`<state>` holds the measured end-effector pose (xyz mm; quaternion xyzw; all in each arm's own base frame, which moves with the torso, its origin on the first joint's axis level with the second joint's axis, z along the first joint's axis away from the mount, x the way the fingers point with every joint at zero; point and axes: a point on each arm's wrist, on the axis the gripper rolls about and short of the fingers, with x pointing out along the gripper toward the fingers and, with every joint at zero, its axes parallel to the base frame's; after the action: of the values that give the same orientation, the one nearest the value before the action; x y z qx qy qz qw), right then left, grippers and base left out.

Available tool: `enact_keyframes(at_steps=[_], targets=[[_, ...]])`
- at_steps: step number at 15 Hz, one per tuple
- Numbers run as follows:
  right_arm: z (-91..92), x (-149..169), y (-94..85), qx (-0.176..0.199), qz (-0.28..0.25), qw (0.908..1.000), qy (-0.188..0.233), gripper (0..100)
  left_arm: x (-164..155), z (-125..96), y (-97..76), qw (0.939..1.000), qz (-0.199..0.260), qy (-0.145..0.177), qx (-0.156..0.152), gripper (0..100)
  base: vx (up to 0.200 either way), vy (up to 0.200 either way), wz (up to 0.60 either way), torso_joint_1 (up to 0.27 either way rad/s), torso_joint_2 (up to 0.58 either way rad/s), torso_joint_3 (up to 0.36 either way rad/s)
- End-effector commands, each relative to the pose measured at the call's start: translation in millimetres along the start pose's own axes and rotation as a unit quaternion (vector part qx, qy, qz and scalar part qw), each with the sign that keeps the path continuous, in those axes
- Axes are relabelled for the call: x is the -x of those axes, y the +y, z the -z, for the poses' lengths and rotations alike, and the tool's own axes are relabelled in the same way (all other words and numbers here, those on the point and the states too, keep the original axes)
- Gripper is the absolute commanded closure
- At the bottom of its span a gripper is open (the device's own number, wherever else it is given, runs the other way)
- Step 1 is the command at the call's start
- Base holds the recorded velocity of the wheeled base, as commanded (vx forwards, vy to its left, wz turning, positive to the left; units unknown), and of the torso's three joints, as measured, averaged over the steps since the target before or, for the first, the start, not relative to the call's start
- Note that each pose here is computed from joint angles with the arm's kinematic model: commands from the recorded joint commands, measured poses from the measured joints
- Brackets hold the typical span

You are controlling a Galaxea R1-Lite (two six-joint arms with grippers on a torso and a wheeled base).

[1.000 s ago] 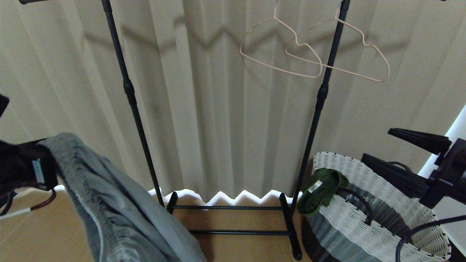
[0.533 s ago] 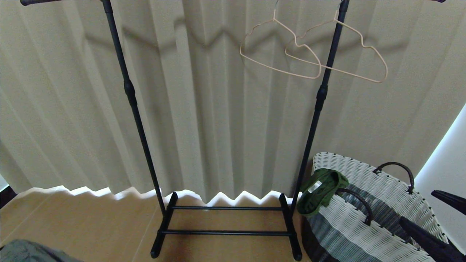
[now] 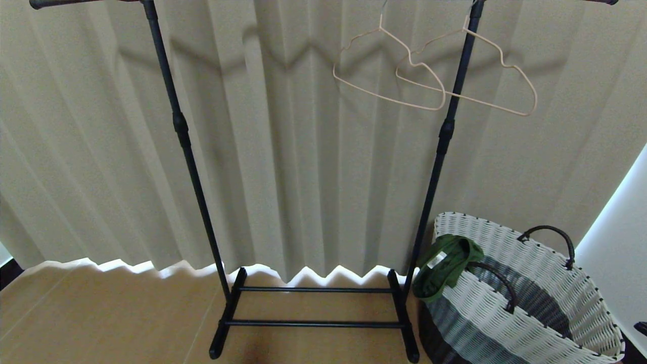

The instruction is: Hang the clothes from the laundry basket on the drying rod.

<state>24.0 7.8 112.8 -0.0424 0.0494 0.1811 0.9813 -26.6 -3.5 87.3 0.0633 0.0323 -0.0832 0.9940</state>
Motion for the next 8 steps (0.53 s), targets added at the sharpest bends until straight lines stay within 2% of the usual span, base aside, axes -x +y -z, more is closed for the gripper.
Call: enact_keyframes(at_steps=[1,3,4,8], targets=[[20.0,34,15.7,0.035,0.025,0.9953,-0.086,0,-3,10,-2.0,0.9995,0.023,-0.024,-0.002,100,0.000,0.000,0.00,0.000,0.00,0.000],[31.8,42,17.6,0.028,0.061,0.9932,-0.095,0,-3,10,-2.2,0.9994,0.026,-0.024,-0.003,100,0.000,0.000,0.00,0.000,0.00,0.000],[32.2,42,15.9,0.019,0.098,0.9908,-0.091,0,-3,10,-2.1,0.9994,0.024,-0.024,-0.001,100,0.000,0.000,0.00,0.000,0.00,0.000],[32.4,43,12.8,0.003,0.167,0.9820,-0.088,0,-3,10,-2.1,0.9994,0.025,-0.023,-0.001,100,0.000,0.000,0.00,0.000,0.00,0.000]])
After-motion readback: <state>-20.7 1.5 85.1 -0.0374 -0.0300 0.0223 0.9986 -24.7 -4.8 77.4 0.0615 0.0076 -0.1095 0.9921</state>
